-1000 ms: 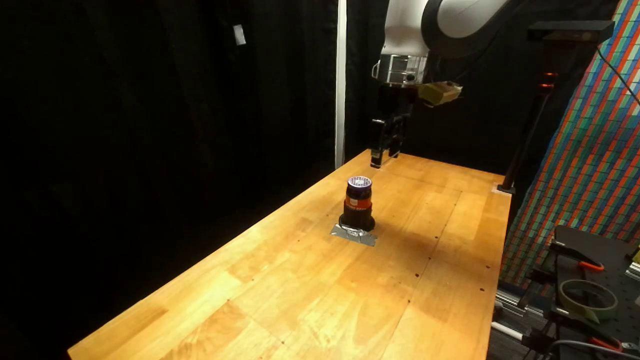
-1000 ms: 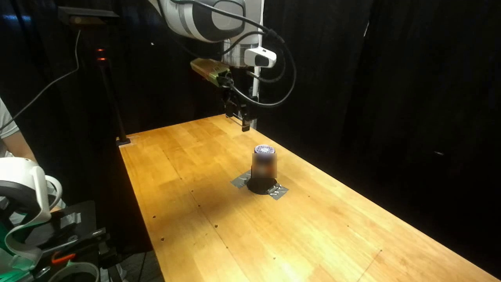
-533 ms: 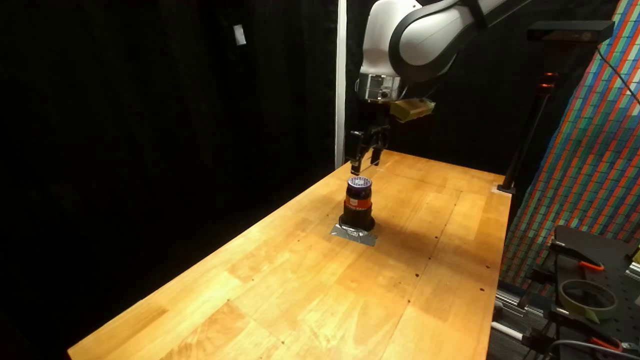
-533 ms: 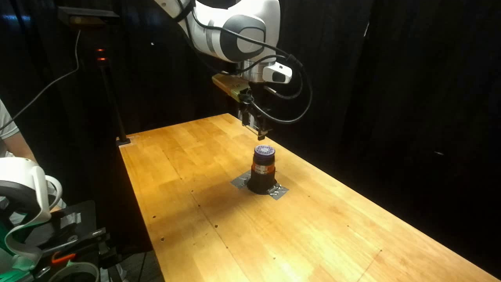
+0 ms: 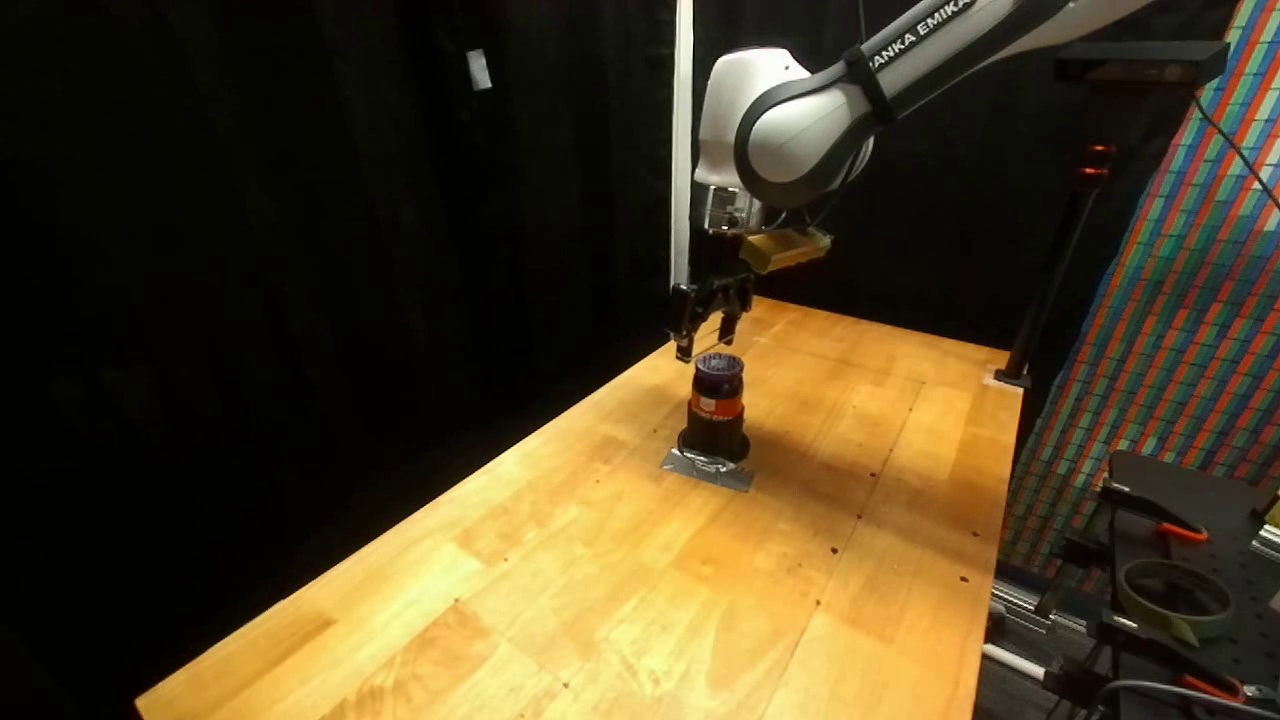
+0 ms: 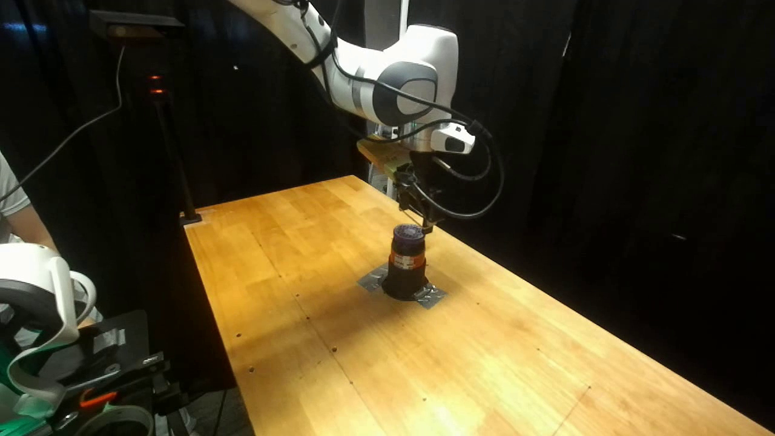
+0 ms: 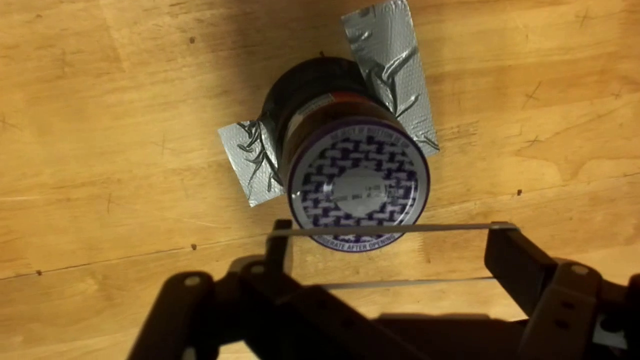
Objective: Put the band over the bottom of the cup
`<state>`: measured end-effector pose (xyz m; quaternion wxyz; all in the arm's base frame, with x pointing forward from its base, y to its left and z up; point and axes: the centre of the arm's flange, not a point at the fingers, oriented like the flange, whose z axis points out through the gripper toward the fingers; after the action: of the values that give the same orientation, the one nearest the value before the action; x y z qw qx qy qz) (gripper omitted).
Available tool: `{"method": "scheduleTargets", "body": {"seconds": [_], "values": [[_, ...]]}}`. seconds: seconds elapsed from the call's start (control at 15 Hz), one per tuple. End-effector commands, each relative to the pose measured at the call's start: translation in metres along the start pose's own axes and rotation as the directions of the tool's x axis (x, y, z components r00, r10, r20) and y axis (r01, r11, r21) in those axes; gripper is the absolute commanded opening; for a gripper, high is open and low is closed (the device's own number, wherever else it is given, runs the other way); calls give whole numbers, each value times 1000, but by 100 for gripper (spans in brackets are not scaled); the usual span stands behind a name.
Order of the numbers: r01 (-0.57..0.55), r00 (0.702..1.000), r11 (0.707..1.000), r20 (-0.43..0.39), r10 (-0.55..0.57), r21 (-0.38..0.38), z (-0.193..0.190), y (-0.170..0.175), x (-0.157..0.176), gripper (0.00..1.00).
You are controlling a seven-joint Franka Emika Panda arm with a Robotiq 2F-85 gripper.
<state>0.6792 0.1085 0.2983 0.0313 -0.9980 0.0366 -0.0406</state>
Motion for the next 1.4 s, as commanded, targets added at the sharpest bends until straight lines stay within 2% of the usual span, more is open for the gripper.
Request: {"method": "scheduleTargets", "body": {"seconds": [0.0, 0.27, 0.47, 0.93, 1.33], "values": [[-38, 999, 999, -34, 37, -18, 9, -3, 28, 100], [-60, 998, 998, -15, 60, -30, 19, 6, 35, 100], [-65, 997, 998, 29, 65, -26, 27, 12, 35, 100], [-79, 972, 997, 220, 79, -9, 31, 19, 13, 100], [-108, 963, 994, 250, 98, 28, 23, 22, -2, 100]]}}
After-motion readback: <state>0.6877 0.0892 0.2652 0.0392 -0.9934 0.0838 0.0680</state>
